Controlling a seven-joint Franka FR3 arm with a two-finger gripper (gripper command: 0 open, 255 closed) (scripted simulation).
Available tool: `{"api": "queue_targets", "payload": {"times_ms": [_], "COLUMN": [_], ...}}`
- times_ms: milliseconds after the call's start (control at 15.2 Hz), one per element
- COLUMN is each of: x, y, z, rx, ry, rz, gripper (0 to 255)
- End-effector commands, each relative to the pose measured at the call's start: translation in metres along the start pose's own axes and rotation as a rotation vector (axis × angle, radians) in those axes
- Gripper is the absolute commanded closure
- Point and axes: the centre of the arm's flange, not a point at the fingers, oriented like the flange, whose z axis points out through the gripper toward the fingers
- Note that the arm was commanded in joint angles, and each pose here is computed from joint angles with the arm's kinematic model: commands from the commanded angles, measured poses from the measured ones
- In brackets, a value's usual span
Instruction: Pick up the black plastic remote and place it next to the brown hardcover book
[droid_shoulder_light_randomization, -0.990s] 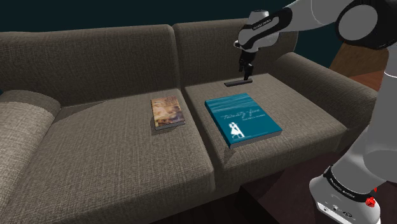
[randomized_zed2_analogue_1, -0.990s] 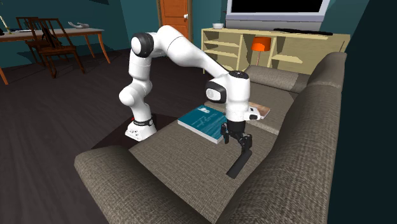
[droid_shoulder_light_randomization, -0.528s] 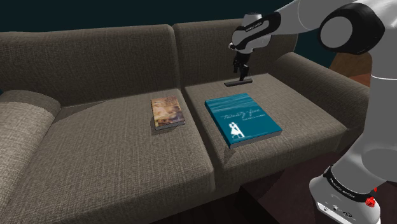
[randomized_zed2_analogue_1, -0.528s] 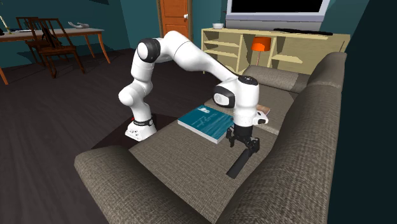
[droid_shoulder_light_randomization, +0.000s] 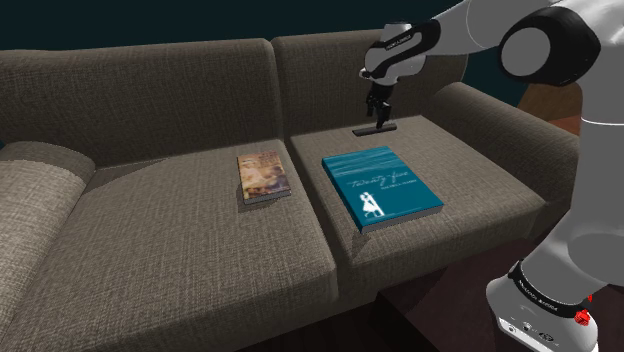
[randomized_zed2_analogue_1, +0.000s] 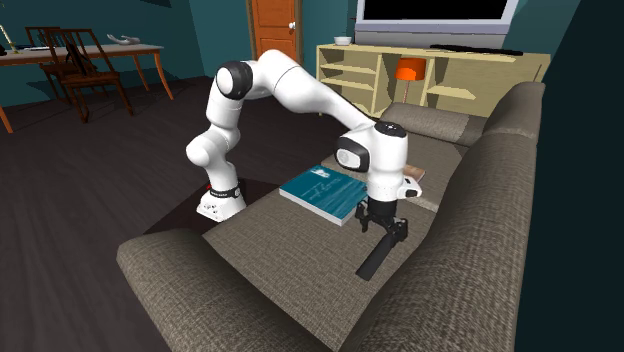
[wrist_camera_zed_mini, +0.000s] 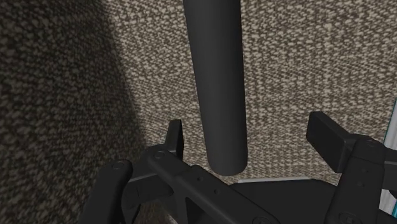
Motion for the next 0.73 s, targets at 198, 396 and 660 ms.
{"api": "queue_targets", "payload": {"times_ms": [198, 396, 660], "x": [0.0072, 0.0026, 0.0007], "y": [0.0029, 0.004, -0.0001], "z": [0.0385, 0.0432, 0.0423], "rx": [-0.037, -0.037, -0.037], "ry": [-0.026, -0.026, -0.026], "rz": [-0.007, -0.007, -0.007], "gripper": [255, 255, 255]}}
